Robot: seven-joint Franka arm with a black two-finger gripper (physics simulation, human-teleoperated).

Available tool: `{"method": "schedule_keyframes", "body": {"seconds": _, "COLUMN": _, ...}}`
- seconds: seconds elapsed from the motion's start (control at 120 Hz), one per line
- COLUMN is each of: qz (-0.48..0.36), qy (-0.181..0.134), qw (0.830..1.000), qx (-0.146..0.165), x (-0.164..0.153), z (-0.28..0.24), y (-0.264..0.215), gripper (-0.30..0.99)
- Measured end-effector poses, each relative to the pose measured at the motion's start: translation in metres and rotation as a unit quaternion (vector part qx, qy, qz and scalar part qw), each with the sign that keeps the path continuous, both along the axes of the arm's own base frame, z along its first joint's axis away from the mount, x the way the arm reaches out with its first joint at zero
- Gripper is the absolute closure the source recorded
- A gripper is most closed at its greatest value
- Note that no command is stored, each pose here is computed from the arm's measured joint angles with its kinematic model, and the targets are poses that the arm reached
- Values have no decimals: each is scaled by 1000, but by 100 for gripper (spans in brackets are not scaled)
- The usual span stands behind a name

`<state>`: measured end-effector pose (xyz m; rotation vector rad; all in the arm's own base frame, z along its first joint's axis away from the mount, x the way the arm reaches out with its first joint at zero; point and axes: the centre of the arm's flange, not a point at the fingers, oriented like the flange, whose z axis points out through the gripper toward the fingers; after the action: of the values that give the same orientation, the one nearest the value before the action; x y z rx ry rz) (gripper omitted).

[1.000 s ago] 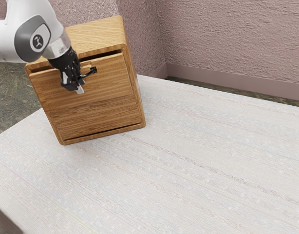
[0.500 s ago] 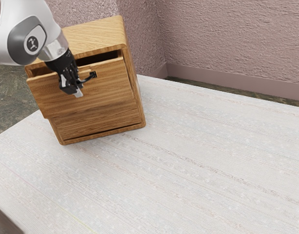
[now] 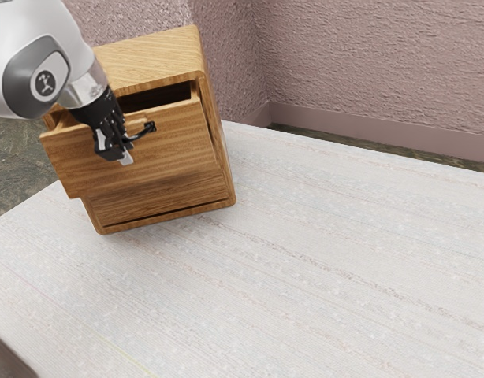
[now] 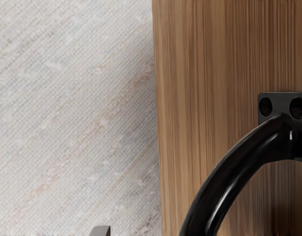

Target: Pull the drawer handle with one arm to open the drawer

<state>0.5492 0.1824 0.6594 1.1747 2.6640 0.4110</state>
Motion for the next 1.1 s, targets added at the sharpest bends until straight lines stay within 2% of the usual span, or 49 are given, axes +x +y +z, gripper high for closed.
{"method": "schedule_keyframes", "body": {"seconds": 1.1, "qz": -19, "qy": -17, "qw": 1000, "qx": 11, "x": -44, "z": 0, "y": -53, "gripper": 53}}
